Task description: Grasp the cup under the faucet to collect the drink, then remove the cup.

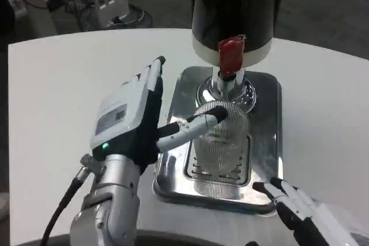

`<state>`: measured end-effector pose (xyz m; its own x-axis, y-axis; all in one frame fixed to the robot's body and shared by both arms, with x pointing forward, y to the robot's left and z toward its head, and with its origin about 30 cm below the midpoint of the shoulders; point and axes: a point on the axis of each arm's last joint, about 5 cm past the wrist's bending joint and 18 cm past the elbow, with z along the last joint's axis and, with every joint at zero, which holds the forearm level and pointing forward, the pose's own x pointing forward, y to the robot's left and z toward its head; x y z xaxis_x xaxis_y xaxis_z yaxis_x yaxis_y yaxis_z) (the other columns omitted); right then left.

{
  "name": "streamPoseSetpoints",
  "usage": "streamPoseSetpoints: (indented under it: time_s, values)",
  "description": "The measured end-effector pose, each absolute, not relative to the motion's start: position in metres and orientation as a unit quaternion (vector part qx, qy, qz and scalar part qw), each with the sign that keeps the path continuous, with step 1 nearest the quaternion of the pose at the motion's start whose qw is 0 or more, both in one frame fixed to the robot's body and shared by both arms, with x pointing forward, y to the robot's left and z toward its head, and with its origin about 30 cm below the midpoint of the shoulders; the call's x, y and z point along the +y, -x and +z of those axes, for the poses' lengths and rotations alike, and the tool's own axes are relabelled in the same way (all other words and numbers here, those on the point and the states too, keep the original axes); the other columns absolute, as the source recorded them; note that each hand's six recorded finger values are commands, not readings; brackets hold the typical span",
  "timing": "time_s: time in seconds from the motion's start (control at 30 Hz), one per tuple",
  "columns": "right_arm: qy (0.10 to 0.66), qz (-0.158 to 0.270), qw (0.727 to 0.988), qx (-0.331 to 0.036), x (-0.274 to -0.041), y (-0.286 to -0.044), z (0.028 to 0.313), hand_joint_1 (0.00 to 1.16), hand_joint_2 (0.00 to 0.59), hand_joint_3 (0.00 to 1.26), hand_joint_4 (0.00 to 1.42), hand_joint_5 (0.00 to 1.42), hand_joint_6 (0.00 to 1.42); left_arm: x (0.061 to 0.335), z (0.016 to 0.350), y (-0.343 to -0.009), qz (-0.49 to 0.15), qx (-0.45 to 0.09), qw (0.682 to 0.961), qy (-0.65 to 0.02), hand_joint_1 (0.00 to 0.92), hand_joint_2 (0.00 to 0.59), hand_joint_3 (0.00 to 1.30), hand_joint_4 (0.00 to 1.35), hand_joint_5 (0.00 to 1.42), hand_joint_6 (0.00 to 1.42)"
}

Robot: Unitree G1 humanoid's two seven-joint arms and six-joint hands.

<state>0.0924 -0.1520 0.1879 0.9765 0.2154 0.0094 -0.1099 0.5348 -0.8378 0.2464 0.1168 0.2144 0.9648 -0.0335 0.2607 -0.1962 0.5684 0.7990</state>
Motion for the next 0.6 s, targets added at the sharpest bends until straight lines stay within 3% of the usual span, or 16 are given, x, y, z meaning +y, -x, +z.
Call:
streamPoseSetpoints:
  time_s: [0.1, 0.33, 0.6]
  values:
    - [0.473, 0.093, 0.874, -0.055, -0.152, -0.092, 0.188, 0.51, 0.474, 0.10, 0.00, 0.00, 0.00, 0.121, 0.220, -0.243, 0.048, -0.133, 0.889, -0.435, 0.026, 0.063, 0.04, 0.01, 0.10, 0.12]
    - [0.473, 0.092, 0.875, -0.054, -0.152, -0.092, 0.187, 0.51, 0.480, 0.10, 0.00, 0.00, 0.00, 0.123, 0.238, -0.232, 0.007, -0.193, 0.932, -0.308, 0.092, 0.133, 0.11, 0.08, 0.18, 0.16]
    - [0.473, 0.092, 0.875, -0.052, -0.152, -0.091, 0.187, 0.50, 0.482, 0.10, 0.00, 0.00, 0.00, 0.118, 0.257, -0.226, -0.067, -0.249, 0.930, -0.261, 0.082, 0.137, 0.09, 0.05, 0.17, 0.14]
